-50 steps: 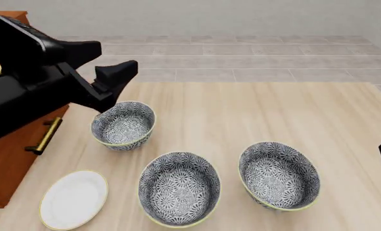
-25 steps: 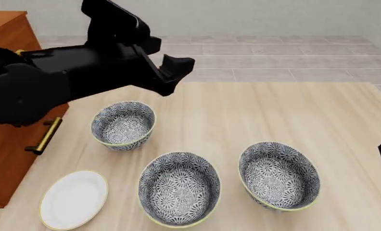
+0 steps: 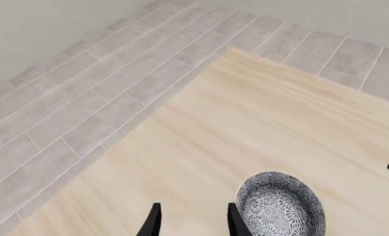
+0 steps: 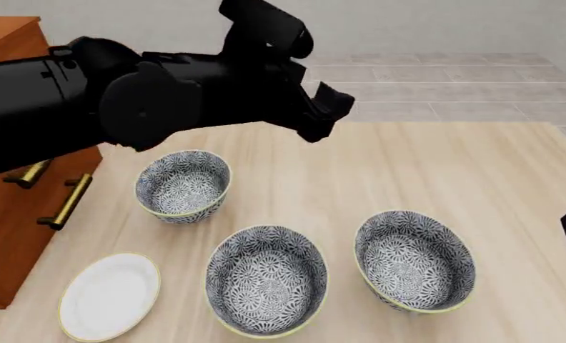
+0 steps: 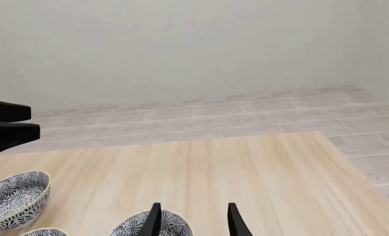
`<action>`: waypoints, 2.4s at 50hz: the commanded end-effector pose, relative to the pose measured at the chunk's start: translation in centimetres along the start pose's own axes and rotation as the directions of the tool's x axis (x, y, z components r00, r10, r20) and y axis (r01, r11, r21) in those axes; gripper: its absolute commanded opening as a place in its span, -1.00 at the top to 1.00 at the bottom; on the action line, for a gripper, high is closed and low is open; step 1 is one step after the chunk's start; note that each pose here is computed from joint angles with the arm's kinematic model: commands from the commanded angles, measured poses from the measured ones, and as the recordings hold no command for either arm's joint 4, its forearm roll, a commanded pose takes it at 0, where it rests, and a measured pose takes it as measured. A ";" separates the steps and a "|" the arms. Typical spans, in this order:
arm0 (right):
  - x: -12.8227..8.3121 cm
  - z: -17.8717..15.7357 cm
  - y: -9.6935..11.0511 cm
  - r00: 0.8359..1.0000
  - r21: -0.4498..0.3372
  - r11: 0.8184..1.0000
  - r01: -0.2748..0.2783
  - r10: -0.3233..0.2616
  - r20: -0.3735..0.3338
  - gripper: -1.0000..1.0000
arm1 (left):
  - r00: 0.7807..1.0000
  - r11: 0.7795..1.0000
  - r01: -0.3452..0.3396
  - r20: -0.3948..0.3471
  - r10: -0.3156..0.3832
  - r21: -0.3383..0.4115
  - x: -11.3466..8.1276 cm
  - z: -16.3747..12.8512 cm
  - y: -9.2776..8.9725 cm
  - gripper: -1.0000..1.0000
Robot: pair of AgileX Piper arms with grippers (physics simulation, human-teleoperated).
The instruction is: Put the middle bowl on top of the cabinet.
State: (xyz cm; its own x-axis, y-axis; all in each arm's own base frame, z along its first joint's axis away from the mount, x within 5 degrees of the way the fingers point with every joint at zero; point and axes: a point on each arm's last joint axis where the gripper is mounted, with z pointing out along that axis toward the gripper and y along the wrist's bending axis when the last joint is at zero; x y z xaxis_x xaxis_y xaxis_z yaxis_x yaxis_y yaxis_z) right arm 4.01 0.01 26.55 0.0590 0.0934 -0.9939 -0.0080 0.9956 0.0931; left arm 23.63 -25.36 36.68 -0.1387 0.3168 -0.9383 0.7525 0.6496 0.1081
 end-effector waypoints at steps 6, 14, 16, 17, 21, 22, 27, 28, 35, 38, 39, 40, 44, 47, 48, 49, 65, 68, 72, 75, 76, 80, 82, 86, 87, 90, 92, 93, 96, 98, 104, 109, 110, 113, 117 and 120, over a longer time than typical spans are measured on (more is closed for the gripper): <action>0.0 0.0 0.0 1.000 0.001 1.000 -0.001 0.001 -0.006 -1.00 | 0.999 0.997 -0.017 -0.048 0.021 0.075 -2.3 2.6 -2.5 -1.00; 0.1 0.0 0.0 1.000 0.004 1.000 -0.002 0.002 -0.006 -1.00 | 0.998 0.997 -0.008 -0.064 0.013 0.081 -3.2 3.6 -2.8 -1.00; 0.1 0.0 0.0 1.000 0.004 1.000 -0.003 0.003 -0.006 -1.00 | 0.998 0.996 -0.016 -0.065 0.021 0.087 -3.3 3.9 -3.0 -1.00; 0.1 0.0 0.0 1.000 0.004 1.000 -0.003 0.003 -0.006 -1.00 | 0.998 0.996 -0.012 -0.068 0.018 0.086 -3.4 4.0 -3.0 -1.00; 0.2 0.1 0.0 1.000 0.003 1.000 -0.005 0.005 -0.006 -1.00 | 0.993 0.994 0.045 -0.109 -0.034 0.097 -3.4 5.0 -3.6 -1.00; 0.2 0.1 0.0 1.000 0.004 1.000 -0.006 0.006 -0.006 -1.00 | 0.995 0.994 0.024 -0.100 -0.013 0.102 -3.4 4.9 -3.8 -1.00; 0.2 0.1 0.0 1.000 0.006 1.000 -0.008 0.008 -0.005 -1.00 | 0.994 0.993 -0.002 -0.109 0.015 0.115 -2.8 5.6 -4.3 -1.00; 0.2 0.1 0.0 1.000 0.006 1.000 -0.011 0.011 -0.005 -1.00 | 0.992 0.992 0.001 -0.126 0.015 0.124 -2.5 6.0 -4.8 -1.00; 0.0 0.0 0.0 1.000 0.006 1.000 -0.011 0.011 -0.004 -1.00 | 0.989 0.990 -0.013 -0.146 0.034 0.138 -1.7 6.9 -5.4 -1.00; 0.1 0.0 0.0 1.000 0.008 1.000 -0.013 0.013 -0.003 -1.00 | 0.983 0.992 0.019 -0.183 0.004 0.125 -1.2 7.8 -5.0 -1.00; 0.1 0.0 0.0 1.000 0.008 1.000 -0.013 0.013 -0.003 -1.00 | 0.981 0.991 0.029 -0.192 -0.004 0.128 -1.1 7.9 -5.3 -1.00; 0.1 0.0 0.0 1.000 0.008 1.000 -0.013 0.013 -0.002 -1.00 | 0.983 0.992 0.027 -0.185 -0.003 0.127 -1.1 7.8 -5.2 -1.00; 0.1 0.0 0.0 1.000 0.008 1.000 -0.014 0.014 -0.002 -1.00 | 0.972 0.991 0.065 -0.233 -0.036 0.120 -0.4 8.8 -5.4 -1.00; 0.0 0.0 0.0 1.000 0.009 1.000 -0.016 0.016 -0.002 -1.00 | 0.969 0.990 0.065 -0.243 -0.033 0.125 0.0 9.1 -5.7 -1.00; 0.0 0.0 0.0 1.000 0.009 1.000 -0.017 0.017 -0.002 -1.00 | 0.970 0.990 0.056 -0.240 -0.024 0.130 0.0 9.1 -5.8 -1.00; 0.0 0.0 0.0 1.000 0.009 1.000 -0.017 0.017 -0.002 -1.00 | 0.971 0.989 0.046 -0.239 -0.010 0.142 0.1 9.1 -6.4 -1.00; -0.1 -0.1 0.0 1.000 0.010 1.000 -0.022 0.022 0.001 -1.00 | 0.952 0.981 0.003 -0.300 0.056 0.193 2.7 10.8 -8.7 -1.00; -0.1 0.0 0.0 1.000 0.012 1.000 -0.023 0.023 0.002 -1.00 | 0.949 0.983 0.006 -0.310 0.052 0.183 3.2 11.2 -8.3 -1.00; 0.0 0.0 0.0 1.000 0.012 1.000 -0.023 0.023 0.003 -1.00 | 0.942 0.988 0.010 -0.333 0.042 0.153 4.1 11.8 -6.8 -1.00; -0.1 0.0 0.0 1.000 0.013 1.000 -0.026 0.025 0.004 -1.00 | 0.938 0.989 0.028 -0.346 0.024 0.144 4.5 12.0 -6.6 -1.00; -0.1 0.0 0.0 1.000 0.013 1.000 -0.026 0.026 0.004 -1.00 | 0.935 0.990 0.024 -0.355 0.027 0.139 4.8 12.2 -6.3 -1.00; 0.0 0.0 -0.1 1.000 0.013 1.000 -0.027 0.027 0.004 -1.00 | 0.933 0.991 0.028 -0.359 0.022 0.133 5.2 12.4 -6.1 -1.00; 0.0 0.0 -0.1 1.000 0.014 1.000 -0.028 0.028 0.005 -1.00 | 0.933 0.990 0.028 -0.359 0.022 0.135 5.3 12.4 -6.2 -1.00; 0.0 0.0 -0.1 1.000 0.013 1.000 -0.028 0.028 0.004 -1.00 | 0.931 0.991 0.036 -0.365 0.014 0.131 5.6 12.7 -6.2 -1.00; 0.0 0.0 -0.1 1.000 0.014 0.999 -0.029 0.029 0.004 -1.00 | 0.929 0.990 0.040 -0.369 0.012 0.133 5.7 12.7 -6.4 -1.00; 0.0 0.0 -0.1 1.000 0.014 0.999 -0.030 0.030 0.005 -1.00 | 0.928 0.991 0.044 -0.372 0.007 0.130 5.9 12.9 -6.4 -1.00; 0.0 0.0 -0.1 1.000 0.014 0.999 -0.030 0.030 0.005 -1.00 | 0.928 0.991 0.051 -0.374 -0.001 0.123 6.0 13.0 -6.1 -1.00; 0.0 0.0 -0.1 1.000 0.014 0.999 -0.030 0.030 0.005 -1.00 | 0.926 0.991 0.054 -0.376 -0.005 0.122 6.1 13.0 -6.2 -1.00; 0.1 0.0 -0.1 0.999 0.013 0.999 -0.032 0.032 0.004 -1.00 | 0.924 0.991 0.064 -0.383 -0.015 0.118 6.5 13.2 -6.2 -1.00; 0.1 0.0 -0.1 0.999 0.013 0.999 -0.033 0.033 0.004 -1.00 | 0.924 0.992 0.066 -0.383 -0.021 0.106 6.9 13.4 -5.6 -1.00; 0.2 0.1 -0.1 0.999 0.014 0.999 -0.034 0.034 0.004 -1.00 | 0.919 0.992 0.071 -0.394 -0.025 0.104 7.7 13.9 -5.7 -1.00; 0.4 0.1 -0.1 0.999 0.013 0.999 -0.033 0.033 0.003 -1.00 | 0.914 0.991 0.088 -0.404 -0.040 0.101 8.2 14.1 -6.1 -1.00; 0.4 0.1 -0.1 0.999 0.013 0.999 -0.033 0.033 0.003 -1.00 | 0.914 0.991 0.089 -0.404 -0.042 0.099 8.3 14.1 -6.0 -1.00; 0.4 0.1 -0.1 0.999 0.013 0.999 -0.033 0.033 0.002 -1.00 | 0.910 0.990 0.096 -0.412 -0.047 0.099 8.9 14.3 -6.2 -1.00; 0.4 0.1 -0.1 0.999 0.013 0.999 -0.034 0.034 0.002 -1.00 | 0.907 0.990 0.106 -0.418 -0.058 0.093 9.4 14.5 -6.2 -1.00; 0.3 0.1 -0.1 0.999 0.013 0.999 -0.034 0.034 0.002 -1.00 | 0.905 0.989 0.111 -0.420 -0.062 0.093 9.5 14.6 -6.4 -1.00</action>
State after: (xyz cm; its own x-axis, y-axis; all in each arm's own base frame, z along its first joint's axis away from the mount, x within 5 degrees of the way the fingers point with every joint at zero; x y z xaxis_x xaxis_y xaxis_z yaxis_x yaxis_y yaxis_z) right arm 4.14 -0.05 26.24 0.0612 0.1264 -0.9901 0.0033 0.9919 0.1268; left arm 26.95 -36.47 23.39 -0.4212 0.5417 -0.7275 0.7973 0.6035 -0.0122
